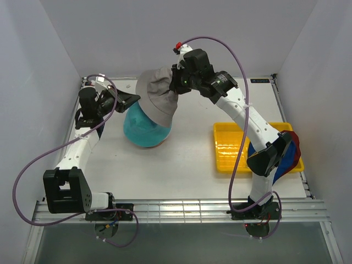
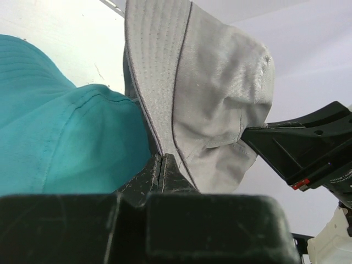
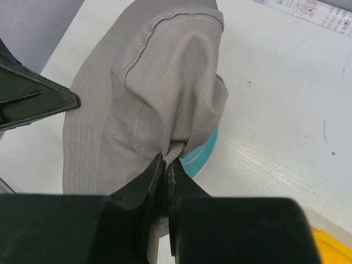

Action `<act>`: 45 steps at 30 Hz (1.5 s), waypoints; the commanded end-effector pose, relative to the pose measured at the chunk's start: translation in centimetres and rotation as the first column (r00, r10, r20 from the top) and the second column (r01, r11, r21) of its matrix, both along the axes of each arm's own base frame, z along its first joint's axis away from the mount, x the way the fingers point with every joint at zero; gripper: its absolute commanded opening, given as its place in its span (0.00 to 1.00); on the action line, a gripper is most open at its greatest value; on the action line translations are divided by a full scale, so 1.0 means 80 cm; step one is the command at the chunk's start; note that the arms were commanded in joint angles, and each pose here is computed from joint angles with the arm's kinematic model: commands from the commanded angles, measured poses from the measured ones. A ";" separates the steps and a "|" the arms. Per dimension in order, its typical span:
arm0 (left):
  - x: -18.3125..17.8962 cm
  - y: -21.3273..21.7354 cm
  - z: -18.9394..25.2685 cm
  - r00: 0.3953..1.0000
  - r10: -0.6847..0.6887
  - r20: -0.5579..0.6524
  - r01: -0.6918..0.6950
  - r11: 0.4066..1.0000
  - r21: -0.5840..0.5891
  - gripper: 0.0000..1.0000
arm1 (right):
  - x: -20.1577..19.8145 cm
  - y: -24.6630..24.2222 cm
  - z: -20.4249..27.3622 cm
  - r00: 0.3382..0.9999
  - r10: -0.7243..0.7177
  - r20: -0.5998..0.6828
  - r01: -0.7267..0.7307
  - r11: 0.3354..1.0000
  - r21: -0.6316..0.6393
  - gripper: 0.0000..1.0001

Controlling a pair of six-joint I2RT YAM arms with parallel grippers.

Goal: Stack the hats

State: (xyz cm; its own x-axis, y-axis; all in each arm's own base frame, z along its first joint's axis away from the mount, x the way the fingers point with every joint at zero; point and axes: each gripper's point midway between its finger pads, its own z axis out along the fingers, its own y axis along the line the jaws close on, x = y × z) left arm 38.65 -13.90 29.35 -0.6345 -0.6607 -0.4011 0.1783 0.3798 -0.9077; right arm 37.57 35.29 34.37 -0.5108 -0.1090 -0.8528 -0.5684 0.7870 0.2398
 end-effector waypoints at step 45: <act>-0.053 0.106 -0.090 0.968 0.246 -0.044 -0.243 0.968 0.064 0.00 | -0.020 0.093 0.005 0.990 0.136 0.050 -0.141 0.981 0.131 0.40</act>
